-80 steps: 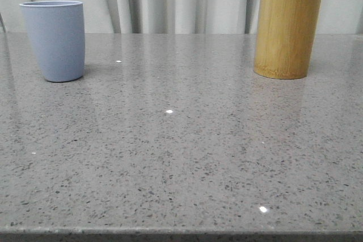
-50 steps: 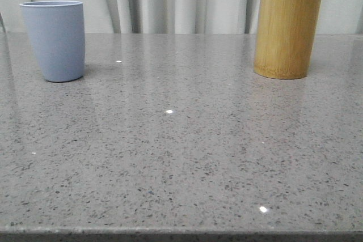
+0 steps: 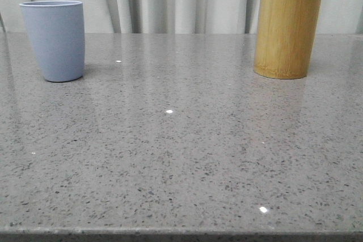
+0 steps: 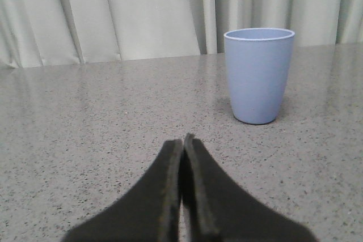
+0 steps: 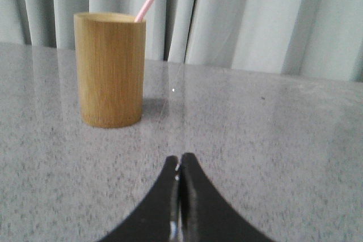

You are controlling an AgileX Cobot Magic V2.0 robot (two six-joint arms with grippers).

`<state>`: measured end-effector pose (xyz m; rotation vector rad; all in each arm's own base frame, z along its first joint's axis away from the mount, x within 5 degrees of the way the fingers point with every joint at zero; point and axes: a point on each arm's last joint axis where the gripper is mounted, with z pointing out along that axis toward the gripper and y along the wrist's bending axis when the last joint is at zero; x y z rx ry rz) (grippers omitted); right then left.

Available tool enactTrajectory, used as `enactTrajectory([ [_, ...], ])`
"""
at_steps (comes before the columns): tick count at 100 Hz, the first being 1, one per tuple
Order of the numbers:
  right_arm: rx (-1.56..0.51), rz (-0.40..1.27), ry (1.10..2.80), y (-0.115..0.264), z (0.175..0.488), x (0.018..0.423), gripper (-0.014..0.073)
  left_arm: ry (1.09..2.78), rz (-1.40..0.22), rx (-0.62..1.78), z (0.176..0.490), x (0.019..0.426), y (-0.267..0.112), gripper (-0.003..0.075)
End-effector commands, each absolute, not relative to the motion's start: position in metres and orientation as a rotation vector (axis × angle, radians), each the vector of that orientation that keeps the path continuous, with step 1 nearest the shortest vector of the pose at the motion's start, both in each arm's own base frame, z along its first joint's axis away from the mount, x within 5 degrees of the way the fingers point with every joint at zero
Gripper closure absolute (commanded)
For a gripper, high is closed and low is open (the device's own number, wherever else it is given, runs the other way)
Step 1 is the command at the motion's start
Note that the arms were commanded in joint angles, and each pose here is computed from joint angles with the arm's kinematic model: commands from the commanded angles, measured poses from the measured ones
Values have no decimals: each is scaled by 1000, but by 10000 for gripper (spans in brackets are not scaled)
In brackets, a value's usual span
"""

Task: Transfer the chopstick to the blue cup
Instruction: 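Move the left gripper toward the light blue cup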

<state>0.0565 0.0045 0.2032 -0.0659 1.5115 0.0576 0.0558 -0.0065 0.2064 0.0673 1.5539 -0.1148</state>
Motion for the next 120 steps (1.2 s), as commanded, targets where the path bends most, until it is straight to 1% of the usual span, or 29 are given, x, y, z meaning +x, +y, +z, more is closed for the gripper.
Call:
enactTrajectory([
  [1,-66,48,1358,4,217,53,662,1431,-198,-8,216,52,-6,739],
  [14,-63,50,1320,4,230,51,662,1423,-276,-71,227,50,-6,739],
  [24,-58,50,1333,3,251,46,662,1450,-296,-71,243,48,-7,739],
  [36,-55,43,1436,2,279,39,662,1530,-307,-52,270,47,-9,739],
  [41,-53,40,1482,2,292,36,662,1568,-311,-41,285,46,-10,739],
  [59,-48,32,1623,0,341,27,662,1773,-318,1,333,53,-15,739],
  [69,-45,28,1705,-1,363,22,662,1818,-320,17,361,58,-17,739],
  [76,-44,25,1767,-1,374,22,662,1837,-314,31,374,63,-18,739],
  [82,-43,33,1826,0,380,24,662,1848,-303,48,382,68,-19,739],
  [89,-43,41,1846,0,382,26,662,1861,-303,48,383,72,-20,739],
  [108,-43,43,1827,0,384,27,662,1919,-303,53,378,76,-21,739],
  [120,-43,43,1827,0,384,27,662,1924,-303,53,377,75,-21,739],
])
